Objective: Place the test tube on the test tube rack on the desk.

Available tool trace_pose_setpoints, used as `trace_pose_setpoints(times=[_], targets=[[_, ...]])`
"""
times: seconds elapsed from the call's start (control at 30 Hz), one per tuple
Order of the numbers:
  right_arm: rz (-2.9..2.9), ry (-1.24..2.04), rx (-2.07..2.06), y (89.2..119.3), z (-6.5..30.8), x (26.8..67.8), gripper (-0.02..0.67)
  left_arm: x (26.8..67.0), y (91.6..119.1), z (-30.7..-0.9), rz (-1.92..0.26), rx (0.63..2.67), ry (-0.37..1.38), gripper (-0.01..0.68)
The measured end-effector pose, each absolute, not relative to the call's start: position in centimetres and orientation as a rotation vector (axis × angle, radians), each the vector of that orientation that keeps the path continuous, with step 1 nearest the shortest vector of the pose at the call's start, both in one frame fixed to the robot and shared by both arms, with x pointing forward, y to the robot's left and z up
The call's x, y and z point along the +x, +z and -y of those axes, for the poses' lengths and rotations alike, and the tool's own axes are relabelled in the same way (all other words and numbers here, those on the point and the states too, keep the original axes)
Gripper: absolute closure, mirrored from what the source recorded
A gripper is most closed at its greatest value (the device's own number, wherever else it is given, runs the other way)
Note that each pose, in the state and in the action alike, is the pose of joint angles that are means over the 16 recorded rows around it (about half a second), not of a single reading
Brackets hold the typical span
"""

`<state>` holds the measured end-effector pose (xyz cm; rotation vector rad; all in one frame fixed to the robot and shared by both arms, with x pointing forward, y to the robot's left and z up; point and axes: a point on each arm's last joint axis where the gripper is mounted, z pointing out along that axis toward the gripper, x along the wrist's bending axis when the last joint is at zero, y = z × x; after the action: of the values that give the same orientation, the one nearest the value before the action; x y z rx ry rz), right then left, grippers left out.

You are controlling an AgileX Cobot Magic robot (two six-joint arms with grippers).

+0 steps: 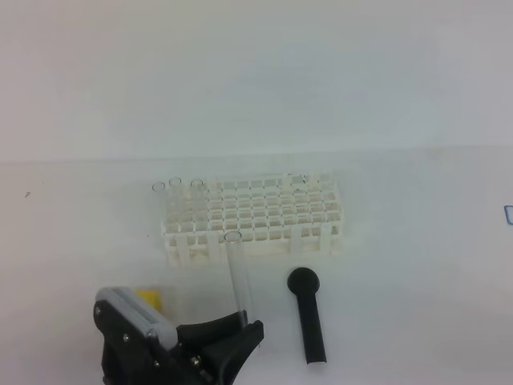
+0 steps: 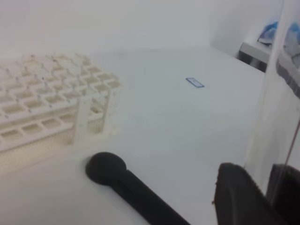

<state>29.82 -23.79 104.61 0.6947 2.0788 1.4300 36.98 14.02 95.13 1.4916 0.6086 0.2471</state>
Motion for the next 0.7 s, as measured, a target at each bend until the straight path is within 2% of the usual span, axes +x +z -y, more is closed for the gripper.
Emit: trace_pose_setpoints(times=[0.33,0.7], targets=[[-2.048,1.647,0.401,105.9,20.9,31.2,0.650,37.4,94.6,-14.2,-0.644,1.504,0.284,0.563],[-2.099,1.554,0.304,105.1,18.4,33.4,0.650,37.6,94.6,-14.3,-0.549,1.550,0.420,0.563]])
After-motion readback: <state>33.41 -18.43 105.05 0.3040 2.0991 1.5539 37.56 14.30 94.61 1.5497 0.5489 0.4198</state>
